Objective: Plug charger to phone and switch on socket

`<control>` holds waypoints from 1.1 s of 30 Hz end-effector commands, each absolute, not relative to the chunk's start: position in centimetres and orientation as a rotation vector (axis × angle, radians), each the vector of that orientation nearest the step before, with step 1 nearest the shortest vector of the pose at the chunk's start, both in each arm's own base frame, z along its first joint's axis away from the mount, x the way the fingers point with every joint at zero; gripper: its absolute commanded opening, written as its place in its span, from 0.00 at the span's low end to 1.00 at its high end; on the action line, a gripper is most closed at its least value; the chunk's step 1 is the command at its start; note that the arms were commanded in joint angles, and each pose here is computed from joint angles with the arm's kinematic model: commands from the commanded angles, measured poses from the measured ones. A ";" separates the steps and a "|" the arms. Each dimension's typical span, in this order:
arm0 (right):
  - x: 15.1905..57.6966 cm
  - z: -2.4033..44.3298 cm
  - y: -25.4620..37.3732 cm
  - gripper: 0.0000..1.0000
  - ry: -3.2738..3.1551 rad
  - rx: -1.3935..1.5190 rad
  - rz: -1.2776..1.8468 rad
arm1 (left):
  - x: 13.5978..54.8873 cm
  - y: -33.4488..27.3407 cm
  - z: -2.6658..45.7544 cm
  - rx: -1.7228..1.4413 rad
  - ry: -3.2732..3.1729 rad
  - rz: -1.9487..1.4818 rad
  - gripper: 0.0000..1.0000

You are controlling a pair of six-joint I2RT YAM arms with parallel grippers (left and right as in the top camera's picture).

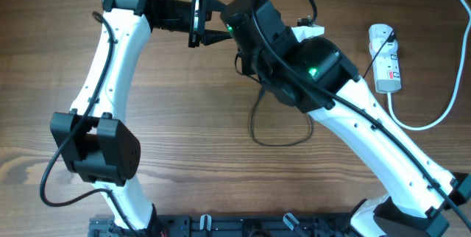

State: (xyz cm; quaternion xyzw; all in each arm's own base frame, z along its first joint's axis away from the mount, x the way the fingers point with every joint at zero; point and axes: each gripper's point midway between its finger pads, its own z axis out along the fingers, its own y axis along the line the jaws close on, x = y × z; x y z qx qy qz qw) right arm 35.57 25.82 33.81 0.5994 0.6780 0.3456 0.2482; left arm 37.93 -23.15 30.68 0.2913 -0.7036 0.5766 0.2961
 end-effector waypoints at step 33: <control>34.6 41.5 19.0 1.00 1.817 1.058 0.658 | 38.9 -22.5 30.1 0.769 -2.108 1.571 0.04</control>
